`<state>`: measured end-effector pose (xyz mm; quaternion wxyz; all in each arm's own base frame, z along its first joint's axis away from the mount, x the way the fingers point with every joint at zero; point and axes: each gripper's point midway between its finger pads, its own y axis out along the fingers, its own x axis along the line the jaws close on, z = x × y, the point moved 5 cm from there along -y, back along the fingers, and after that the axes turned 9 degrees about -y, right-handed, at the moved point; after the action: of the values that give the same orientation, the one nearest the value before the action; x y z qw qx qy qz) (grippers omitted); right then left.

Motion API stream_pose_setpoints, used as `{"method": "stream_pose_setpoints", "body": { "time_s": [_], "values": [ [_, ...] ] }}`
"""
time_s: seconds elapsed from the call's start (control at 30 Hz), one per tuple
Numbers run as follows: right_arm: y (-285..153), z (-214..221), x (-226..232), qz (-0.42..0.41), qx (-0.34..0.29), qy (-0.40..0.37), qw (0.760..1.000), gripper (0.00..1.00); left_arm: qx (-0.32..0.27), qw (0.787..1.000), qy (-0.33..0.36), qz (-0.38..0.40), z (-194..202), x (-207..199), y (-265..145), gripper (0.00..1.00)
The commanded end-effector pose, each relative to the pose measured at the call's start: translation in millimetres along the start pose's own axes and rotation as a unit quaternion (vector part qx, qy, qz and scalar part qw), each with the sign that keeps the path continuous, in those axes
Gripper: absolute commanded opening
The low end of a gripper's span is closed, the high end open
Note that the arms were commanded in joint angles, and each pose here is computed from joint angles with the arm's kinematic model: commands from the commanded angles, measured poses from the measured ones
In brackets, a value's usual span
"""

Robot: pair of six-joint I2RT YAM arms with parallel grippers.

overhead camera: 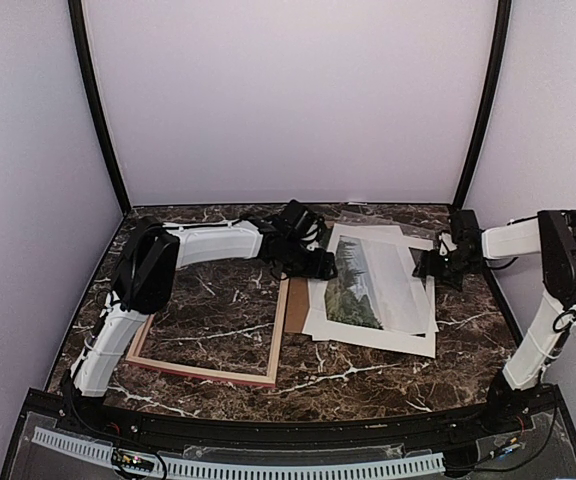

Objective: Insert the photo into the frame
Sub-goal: Pick up the glass panel from the mat board.

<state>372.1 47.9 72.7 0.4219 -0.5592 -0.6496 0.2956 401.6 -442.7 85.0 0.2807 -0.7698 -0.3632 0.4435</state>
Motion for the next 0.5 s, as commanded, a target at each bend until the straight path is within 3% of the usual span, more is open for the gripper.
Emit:
{"method": "stream_pose_setpoints", "body": {
  "time_s": [0.0,0.47],
  "values": [
    [4,20,-5,-0.043,0.019,0.059,0.997,0.75,0.042,0.999,0.002,0.027,16,-10,3,0.73],
    [-3,30,-13,-0.1,0.0,0.114,0.988,0.63,0.059,0.99,-0.014,0.124,19,-35,-6,0.64]
  ]
}}
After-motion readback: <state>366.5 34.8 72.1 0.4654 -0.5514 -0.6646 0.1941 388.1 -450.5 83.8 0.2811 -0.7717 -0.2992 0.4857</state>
